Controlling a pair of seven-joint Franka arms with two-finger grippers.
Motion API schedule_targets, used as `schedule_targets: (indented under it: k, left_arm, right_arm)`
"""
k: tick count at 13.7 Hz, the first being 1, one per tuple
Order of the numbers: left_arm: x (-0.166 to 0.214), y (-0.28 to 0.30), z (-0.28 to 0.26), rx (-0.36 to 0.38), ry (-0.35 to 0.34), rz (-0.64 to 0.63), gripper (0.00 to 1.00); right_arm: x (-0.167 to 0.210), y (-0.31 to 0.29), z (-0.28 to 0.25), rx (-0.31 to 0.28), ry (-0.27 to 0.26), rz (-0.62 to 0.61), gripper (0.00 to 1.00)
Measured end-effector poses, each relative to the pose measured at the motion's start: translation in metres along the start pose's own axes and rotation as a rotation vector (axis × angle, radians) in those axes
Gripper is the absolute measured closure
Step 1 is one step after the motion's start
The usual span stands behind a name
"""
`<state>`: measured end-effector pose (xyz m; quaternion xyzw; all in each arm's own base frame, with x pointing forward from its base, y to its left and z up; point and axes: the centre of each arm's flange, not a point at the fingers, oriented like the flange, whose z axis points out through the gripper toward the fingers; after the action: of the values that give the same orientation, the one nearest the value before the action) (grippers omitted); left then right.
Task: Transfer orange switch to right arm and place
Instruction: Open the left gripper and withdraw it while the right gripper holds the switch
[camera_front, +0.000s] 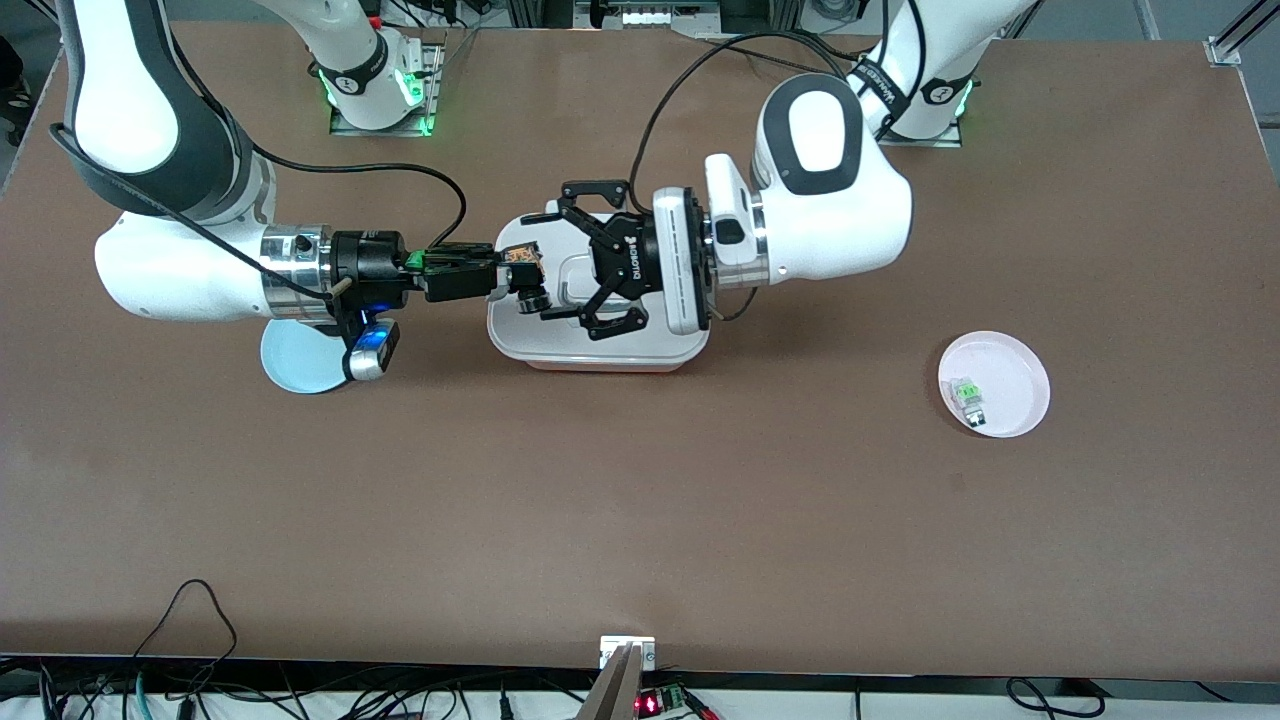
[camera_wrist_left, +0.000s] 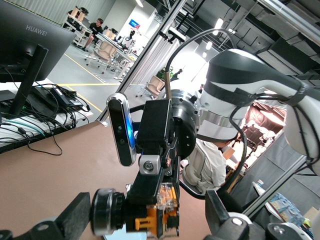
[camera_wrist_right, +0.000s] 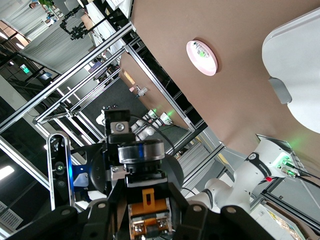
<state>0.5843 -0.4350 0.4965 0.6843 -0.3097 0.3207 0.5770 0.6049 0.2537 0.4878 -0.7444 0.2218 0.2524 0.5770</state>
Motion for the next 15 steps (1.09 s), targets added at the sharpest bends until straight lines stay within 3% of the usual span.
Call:
schedule_targets:
  k: [3, 4, 6, 9, 13, 15]
  left_arm:
    - [0.008, -0.013, -0.033, -0.042, -0.05, 0.037, 0.0]
    - [0.01, -0.022, -0.049, -0.066, -0.097, 0.054, 0.0]
    - [0.008, -0.037, -0.083, -0.099, -0.264, 0.054, 0.0]
    - [0.007, -0.038, -0.116, -0.099, -0.508, -0.013, 0.0]
    - [0.0, -0.039, -0.154, -0.02, -0.745, -0.14, 0.0]
    - [-0.005, -0.054, -0.191, 0.062, -0.834, -0.237, 0.0]
  right_arm:
    - [0.004, 0.004, -0.006, -0.022, 0.019, -0.003, 0.62]
    - [0.005, 0.006, -0.007, -0.042, 0.028, -0.01, 0.62]
    - [0.008, 0.015, -0.01, -0.108, 0.052, -0.037, 0.62]
    - [0.017, 0.037, -0.018, -0.248, 0.098, -0.087, 0.62]
    - [0.029, 0.064, -0.032, -0.467, 0.152, -0.16, 0.62]
    - [0.033, 0.073, -0.039, -0.583, 0.176, -0.203, 0.62]
